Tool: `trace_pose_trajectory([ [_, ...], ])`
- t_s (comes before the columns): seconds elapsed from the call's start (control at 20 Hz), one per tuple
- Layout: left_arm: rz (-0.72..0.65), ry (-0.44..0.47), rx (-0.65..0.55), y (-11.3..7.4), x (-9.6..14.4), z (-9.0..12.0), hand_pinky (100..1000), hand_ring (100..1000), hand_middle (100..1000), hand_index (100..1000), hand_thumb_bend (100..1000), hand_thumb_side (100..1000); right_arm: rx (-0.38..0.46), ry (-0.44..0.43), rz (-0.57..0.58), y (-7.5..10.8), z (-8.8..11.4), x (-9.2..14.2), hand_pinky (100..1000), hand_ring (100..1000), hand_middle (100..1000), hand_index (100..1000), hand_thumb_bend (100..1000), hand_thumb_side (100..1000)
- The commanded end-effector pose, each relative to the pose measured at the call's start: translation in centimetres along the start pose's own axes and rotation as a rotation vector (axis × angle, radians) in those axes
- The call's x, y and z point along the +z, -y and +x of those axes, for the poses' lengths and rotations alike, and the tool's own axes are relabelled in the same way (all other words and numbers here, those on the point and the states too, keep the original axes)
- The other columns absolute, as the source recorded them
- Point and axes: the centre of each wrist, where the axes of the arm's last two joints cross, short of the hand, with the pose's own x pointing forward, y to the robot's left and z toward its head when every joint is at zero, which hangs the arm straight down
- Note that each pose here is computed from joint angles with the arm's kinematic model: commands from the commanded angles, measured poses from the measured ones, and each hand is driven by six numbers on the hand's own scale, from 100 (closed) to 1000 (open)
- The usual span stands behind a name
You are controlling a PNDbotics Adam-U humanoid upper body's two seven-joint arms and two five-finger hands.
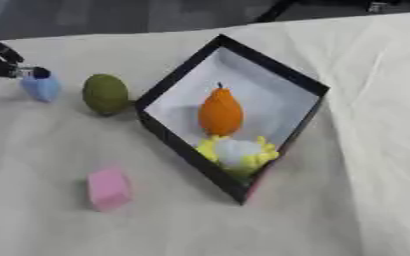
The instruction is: Pick up objects on the table and place them in the box.
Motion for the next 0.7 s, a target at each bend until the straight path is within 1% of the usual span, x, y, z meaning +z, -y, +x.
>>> trace_pose_trajectory([
  [0.05, 0.044, -0.020, -0.035, -1.48, 0.50, 0.12, 862, 849, 769, 829, 816, 659, 0.026, 0.031, 0.011, 0.28, 0.85, -0.46, 901, 743, 832, 916, 100, 527],
  [0.2, 0.069, -0.061, -0.054, -1.31, 0.34, -0.10, 864, 857, 784, 847, 809, 614, 0.026, 0.034, 0.015, 0.25, 0.92, -0.53, 902, 743, 832, 917, 100, 527],
  [0.3, 0.099, -0.092, -0.059, -1.25, 0.22, -0.18, 866, 862, 789, 853, 812, 606, 0.026, 0.033, 0.016, 0.24, 0.92, -0.54, 902, 743, 833, 917, 100, 527],
  [0.7, 0.139, -0.135, -0.046, -0.81, -0.23, -0.11, 856, 853, 780, 851, 800, 616, 0.026, 0.031, 0.022, 0.20, 0.87, -0.55, 903, 744, 833, 917, 100, 528],
])
